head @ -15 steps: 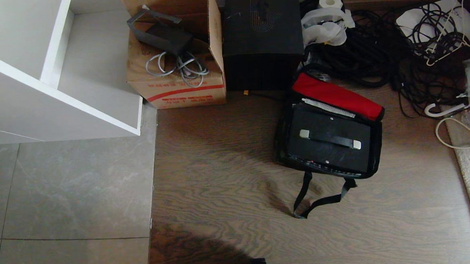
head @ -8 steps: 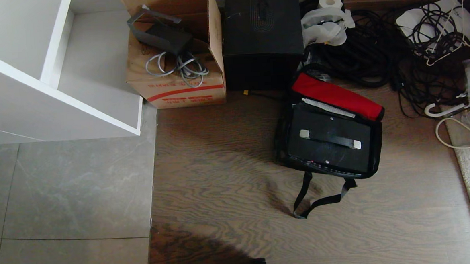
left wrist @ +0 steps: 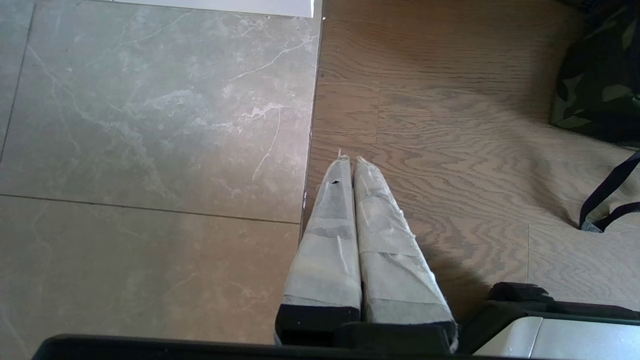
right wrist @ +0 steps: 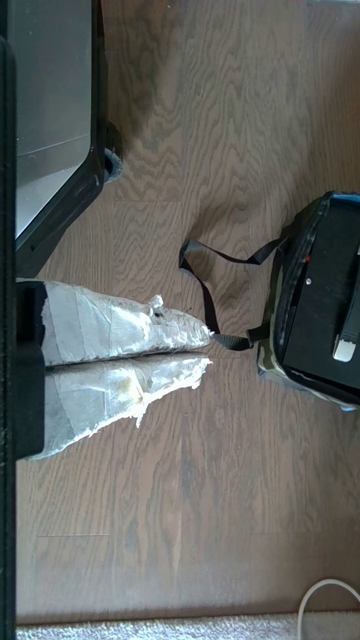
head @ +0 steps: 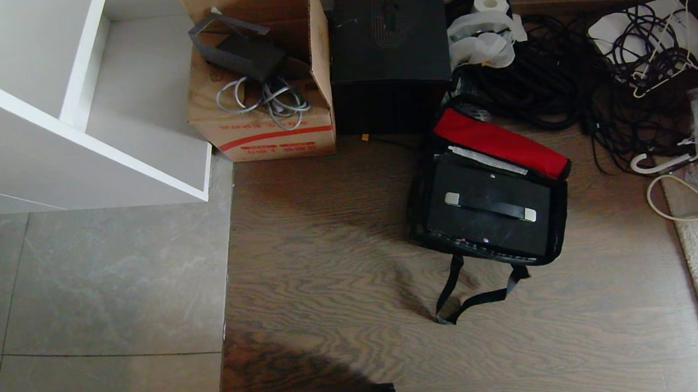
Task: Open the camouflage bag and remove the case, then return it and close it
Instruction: Grip the handle
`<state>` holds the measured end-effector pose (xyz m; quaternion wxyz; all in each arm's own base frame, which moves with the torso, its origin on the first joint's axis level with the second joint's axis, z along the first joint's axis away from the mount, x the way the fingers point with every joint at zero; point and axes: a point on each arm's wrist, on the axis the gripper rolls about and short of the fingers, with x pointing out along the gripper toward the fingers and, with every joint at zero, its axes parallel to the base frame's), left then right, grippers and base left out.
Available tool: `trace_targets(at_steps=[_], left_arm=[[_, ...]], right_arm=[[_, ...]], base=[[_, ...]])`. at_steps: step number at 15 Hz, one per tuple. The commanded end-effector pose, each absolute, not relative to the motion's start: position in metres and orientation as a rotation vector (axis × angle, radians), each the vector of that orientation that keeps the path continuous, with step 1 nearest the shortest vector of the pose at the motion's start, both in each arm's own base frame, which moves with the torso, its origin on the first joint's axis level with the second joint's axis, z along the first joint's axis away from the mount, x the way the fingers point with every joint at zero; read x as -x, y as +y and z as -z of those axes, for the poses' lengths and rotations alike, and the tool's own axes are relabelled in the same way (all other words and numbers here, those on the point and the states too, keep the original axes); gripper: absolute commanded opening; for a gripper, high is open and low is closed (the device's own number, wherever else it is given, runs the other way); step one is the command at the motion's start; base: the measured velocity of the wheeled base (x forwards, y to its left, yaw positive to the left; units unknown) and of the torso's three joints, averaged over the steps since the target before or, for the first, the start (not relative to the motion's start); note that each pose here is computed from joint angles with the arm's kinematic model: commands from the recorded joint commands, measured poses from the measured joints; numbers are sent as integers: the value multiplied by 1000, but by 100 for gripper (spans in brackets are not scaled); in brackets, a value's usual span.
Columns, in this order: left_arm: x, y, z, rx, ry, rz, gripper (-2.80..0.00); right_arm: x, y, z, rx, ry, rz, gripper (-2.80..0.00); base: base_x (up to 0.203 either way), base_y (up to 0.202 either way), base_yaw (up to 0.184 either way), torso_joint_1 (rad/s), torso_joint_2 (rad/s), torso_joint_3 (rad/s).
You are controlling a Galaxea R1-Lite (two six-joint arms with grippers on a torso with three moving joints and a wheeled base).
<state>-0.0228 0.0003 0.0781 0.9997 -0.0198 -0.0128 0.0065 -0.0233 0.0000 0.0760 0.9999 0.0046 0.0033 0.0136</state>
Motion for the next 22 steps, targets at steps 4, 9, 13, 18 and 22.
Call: trace_targets(at_steps=[4,9,13,18,22], left_arm=[[22,0,-76,40,-17,-13,-280],[22,0,-76,40,-17,-13,-280],[22,0,-76,40,-17,-14,-280],[22,0,-76,40,-17,-13,-280],[22,0,-76,40,-17,-13,-280]], right_arm=[[23,0,-76,-15,0,-20,-280],[23,0,-76,-18,-1,-20,-280],[23,0,-76,-23,-1,-20,-280],[23,0,-77,-41,-3,-18,-280],[23,0,-77,-37,-9,-20,-280]], base=[[0,0,0,0,0,0],[0,0,0,0,0,0],[0,0,0,0,0,0],[0,0,0,0,0,0],[0,0,0,0,0,0]])
